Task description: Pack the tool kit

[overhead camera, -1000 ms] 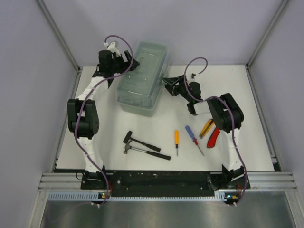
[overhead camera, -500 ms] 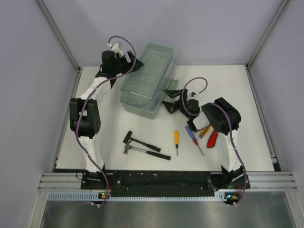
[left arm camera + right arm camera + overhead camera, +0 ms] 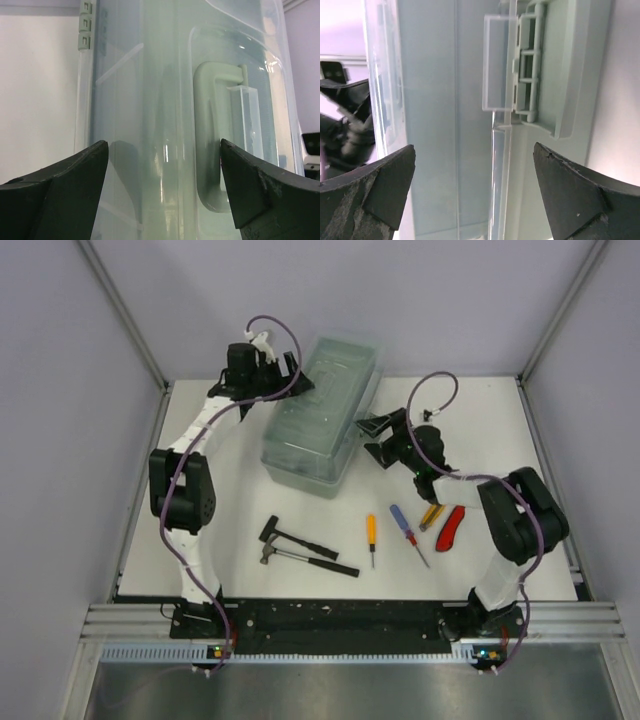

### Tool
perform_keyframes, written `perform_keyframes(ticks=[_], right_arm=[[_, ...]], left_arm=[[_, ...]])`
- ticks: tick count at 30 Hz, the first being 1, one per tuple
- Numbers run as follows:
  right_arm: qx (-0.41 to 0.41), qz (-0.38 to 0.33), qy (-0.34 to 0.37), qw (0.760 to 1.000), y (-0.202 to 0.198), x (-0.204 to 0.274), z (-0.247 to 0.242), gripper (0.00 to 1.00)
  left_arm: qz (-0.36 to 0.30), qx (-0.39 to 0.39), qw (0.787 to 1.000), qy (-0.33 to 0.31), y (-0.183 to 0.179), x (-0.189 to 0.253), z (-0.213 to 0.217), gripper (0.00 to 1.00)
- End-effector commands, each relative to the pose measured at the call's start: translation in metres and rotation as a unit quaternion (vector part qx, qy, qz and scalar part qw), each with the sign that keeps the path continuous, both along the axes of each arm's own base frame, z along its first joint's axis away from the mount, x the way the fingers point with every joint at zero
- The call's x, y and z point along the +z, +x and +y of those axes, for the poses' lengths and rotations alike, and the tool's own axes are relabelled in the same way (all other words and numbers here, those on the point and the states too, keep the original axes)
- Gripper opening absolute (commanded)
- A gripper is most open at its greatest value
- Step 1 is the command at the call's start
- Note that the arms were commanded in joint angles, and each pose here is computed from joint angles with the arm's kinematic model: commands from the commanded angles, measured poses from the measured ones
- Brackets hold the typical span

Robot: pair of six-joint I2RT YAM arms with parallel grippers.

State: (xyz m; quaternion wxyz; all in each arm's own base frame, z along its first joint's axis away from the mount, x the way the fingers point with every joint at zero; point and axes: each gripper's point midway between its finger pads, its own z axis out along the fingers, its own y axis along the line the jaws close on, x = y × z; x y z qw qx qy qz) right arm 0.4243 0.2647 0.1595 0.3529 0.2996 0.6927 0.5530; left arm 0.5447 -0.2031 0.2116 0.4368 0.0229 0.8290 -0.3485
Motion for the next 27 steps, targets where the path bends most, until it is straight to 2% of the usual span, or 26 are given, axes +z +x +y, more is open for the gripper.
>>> perform_keyframes(ticks=[1, 6, 11, 15, 20, 23, 27], right_arm=[[0.018, 0.03, -0.15, 0.988, -0.008, -0.01, -0.015, 0.99], [-0.006, 0.063, -0.264, 0.963, -0.011, -0.008, -0.044, 0.98], [-0.039, 0.015, -0.324, 0.945, -0.006, 0.038, -0.064, 0.98], [-0.019, -0.038, -0.35, 0.936, 0.002, 0.082, -0.048, 0.98], [-0.002, -0.101, -0.359, 0.928, 0.011, 0.134, -0.015, 0.97], [0.041, -0.126, -0.346, 0.929, 0.017, 0.15, 0.013, 0.89], [0.117, -0.114, -0.323, 0.932, 0.025, 0.15, 0.051, 0.67]], left_arm=[[0.106, -0.064, 0.991, 0.047, -0.065, -0.022, -0.023, 0.93], [0.069, -0.059, 0.994, 0.067, -0.062, 0.005, -0.016, 0.96], [0.04, -0.073, 0.995, 0.055, -0.067, 0.033, -0.019, 0.98], [0.028, -0.056, 0.998, 0.025, -0.067, 0.053, -0.011, 0.98], [0.029, -0.043, 0.997, -0.051, -0.083, 0.066, 0.003, 0.98], [0.044, -0.043, 0.996, -0.057, -0.093, 0.056, 0.005, 0.98], [0.083, -0.077, 0.989, -0.092, -0.111, 0.036, -0.007, 0.9]])
